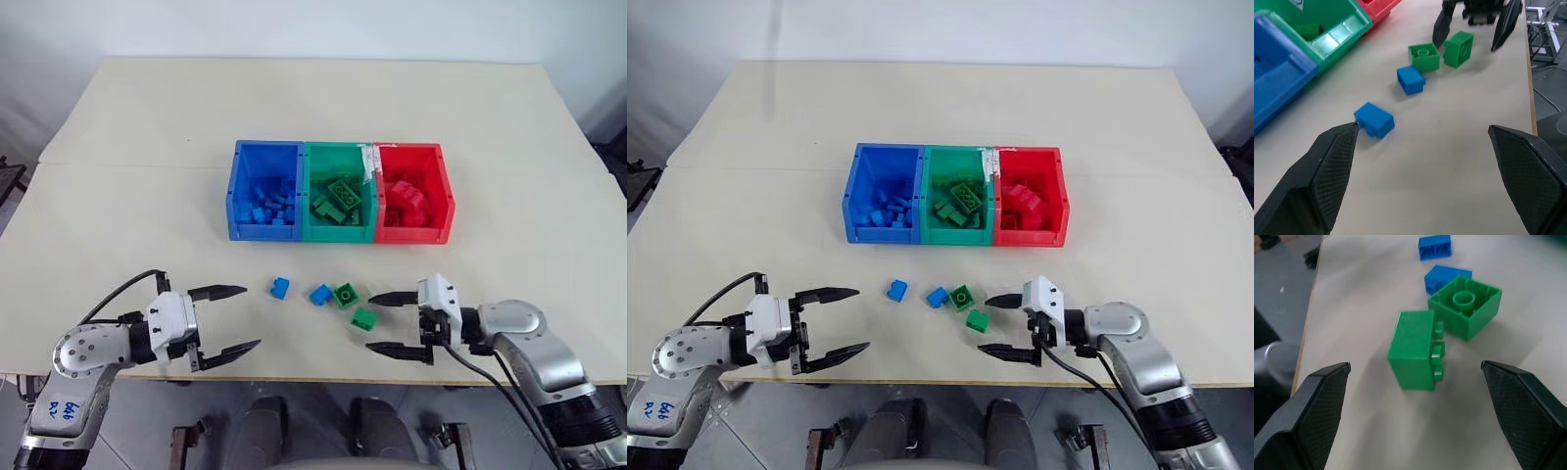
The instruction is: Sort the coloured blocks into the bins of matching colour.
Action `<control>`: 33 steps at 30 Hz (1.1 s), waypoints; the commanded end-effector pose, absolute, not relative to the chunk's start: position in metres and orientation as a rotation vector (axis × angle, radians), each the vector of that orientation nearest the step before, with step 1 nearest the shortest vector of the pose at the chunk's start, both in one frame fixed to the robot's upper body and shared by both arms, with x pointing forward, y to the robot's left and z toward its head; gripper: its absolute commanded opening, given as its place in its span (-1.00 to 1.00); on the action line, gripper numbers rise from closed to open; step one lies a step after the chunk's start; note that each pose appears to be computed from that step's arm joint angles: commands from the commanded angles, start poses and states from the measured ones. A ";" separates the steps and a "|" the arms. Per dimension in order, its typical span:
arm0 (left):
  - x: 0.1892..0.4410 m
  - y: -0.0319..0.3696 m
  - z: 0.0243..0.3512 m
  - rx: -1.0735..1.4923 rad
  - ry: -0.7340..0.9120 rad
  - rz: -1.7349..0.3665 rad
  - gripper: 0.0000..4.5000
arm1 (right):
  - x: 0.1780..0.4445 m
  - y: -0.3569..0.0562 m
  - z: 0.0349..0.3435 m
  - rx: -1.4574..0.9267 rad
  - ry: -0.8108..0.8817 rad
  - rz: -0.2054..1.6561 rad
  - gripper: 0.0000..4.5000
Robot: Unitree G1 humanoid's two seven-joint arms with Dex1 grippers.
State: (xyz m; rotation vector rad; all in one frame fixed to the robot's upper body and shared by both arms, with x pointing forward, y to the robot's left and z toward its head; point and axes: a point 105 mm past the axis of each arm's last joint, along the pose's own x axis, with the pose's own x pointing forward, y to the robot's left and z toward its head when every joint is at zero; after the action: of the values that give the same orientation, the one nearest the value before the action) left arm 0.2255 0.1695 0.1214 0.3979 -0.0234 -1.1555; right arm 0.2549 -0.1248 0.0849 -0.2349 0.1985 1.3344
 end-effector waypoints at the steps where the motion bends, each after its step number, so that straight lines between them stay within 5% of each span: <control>1: 0.224 0.168 0.130 0.394 -0.056 -1.148 1.00 | 0.257 -0.119 0.081 -0.228 0.180 1.322 0.59; 9: 0.226 0.168 0.130 0.395 -0.058 -1.141 1.00 | 0.257 -0.119 0.081 -0.191 0.177 1.303 -0.62; 16: 0.227 0.174 0.129 0.391 -0.057 -1.093 1.00 | 0.273 -0.131 0.149 0.009 0.019 1.264 -0.62; 22: 0.228 0.180 0.129 0.363 -0.060 -1.017 1.00 | 0.337 -0.098 0.205 -0.045 -0.139 1.152 -0.62; 28: 0.229 0.186 0.129 0.351 -0.060 -0.960 1.00 | 0.396 -0.076 0.224 -0.134 -0.188 0.966 -0.62; 33: 0.227 0.187 0.129 0.355 -0.064 -0.941 1.00 | 0.403 -0.070 0.229 -0.175 -0.215 0.973 0.15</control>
State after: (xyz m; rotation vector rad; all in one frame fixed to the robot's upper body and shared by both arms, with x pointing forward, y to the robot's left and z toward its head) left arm 0.2304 0.1888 0.1194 0.3382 -0.0188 -0.9474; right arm 0.4061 -0.0715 0.2149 -0.1640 -0.1540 0.9546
